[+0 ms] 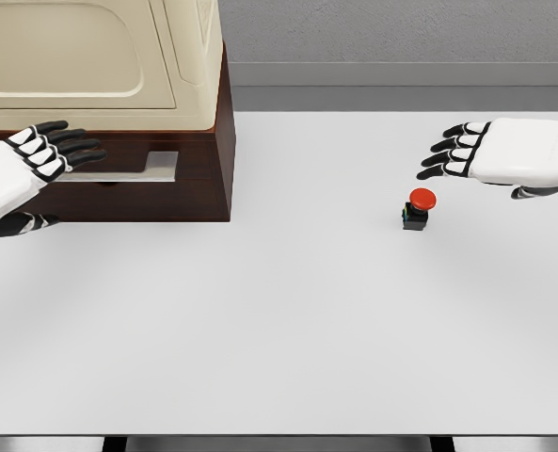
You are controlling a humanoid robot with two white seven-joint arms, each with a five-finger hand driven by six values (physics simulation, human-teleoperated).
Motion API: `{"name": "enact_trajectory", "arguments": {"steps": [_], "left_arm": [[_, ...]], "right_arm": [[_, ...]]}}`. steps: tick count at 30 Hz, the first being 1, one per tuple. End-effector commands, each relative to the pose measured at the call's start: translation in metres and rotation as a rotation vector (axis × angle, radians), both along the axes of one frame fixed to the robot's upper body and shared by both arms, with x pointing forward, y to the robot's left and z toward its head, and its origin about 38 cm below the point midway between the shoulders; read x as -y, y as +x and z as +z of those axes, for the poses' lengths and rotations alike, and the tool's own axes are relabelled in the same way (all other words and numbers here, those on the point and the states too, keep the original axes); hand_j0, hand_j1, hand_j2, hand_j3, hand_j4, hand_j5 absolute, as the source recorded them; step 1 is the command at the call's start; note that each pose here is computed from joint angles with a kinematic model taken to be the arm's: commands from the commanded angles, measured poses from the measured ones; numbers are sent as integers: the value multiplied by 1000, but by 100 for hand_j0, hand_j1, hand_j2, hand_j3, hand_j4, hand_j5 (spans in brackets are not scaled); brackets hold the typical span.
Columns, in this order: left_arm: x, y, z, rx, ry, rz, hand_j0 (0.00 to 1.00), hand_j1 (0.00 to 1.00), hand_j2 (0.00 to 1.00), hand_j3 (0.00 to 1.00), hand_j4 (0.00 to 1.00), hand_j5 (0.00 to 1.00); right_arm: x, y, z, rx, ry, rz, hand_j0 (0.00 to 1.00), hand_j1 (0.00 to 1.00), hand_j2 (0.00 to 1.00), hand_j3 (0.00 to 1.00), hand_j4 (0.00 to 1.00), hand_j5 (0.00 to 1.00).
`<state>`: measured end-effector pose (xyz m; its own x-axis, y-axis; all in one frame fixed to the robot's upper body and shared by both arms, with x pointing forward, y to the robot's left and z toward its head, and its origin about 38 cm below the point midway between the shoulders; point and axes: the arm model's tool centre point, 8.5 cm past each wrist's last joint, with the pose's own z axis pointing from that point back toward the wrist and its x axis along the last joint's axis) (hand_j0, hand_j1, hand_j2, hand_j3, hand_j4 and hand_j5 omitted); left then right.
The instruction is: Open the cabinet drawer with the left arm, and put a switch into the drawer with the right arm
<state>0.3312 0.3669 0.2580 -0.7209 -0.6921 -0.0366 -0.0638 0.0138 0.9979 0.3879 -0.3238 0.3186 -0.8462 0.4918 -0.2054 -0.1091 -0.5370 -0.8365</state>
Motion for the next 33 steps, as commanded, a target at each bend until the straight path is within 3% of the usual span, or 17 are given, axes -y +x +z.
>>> {"name": "enact_trajectory", "arguments": {"steps": [1,4,6,7,9,12,17,22,25,28,33], "left_arm": [[0,0,0,-1,-9,-1,100,100,100,100,100,100],[6,2,-3,14,-51,0,100,100,100,100,100,100],[7,4,3,27,-65,-3,100,100,100,100,100,100],[7,3,3,11,-109,-9,100,100,100,100,100,100],[7,3,5,-7,-142,-19,100,100,100,100,100,100],[11,1,0,-69,-159,-53,100,100,100,100,100,100],[23,9,9,-88,-156,-106,97,97,97,97,97,97],[27,7,-3,-148,-138,-121,97,97,97,97,97,97],[24,5,-3,-174,-183,-121,97,97,97,97,97,97],[25,4,-7,-197,-173,-127,98,98,98,98,98,98],[12,12,-3,-212,-188,-62,98,98,98,98,98,98]], "right_arm": [[0,0,0,-1,4,-2,100,100,100,100,100,100],[-2,1,0,-3,13,3,100,100,100,100,100,100],[1,4,17,40,5,-5,100,100,100,100,100,100],[4,3,18,41,-3,-13,100,100,100,100,100,100],[-7,6,3,17,-44,15,100,100,100,100,100,100],[-39,9,-24,-38,-41,92,100,100,100,100,100,100],[-57,15,-33,-40,-40,127,100,100,100,100,100,100],[-45,30,-53,-89,-52,66,100,100,100,100,100,100],[-36,41,-62,-103,-60,21,100,100,100,100,100,100],[-32,45,-65,-112,-58,1,100,100,100,100,100,100],[-23,60,-69,-125,-44,-52,100,100,100,100,100,100]]}}
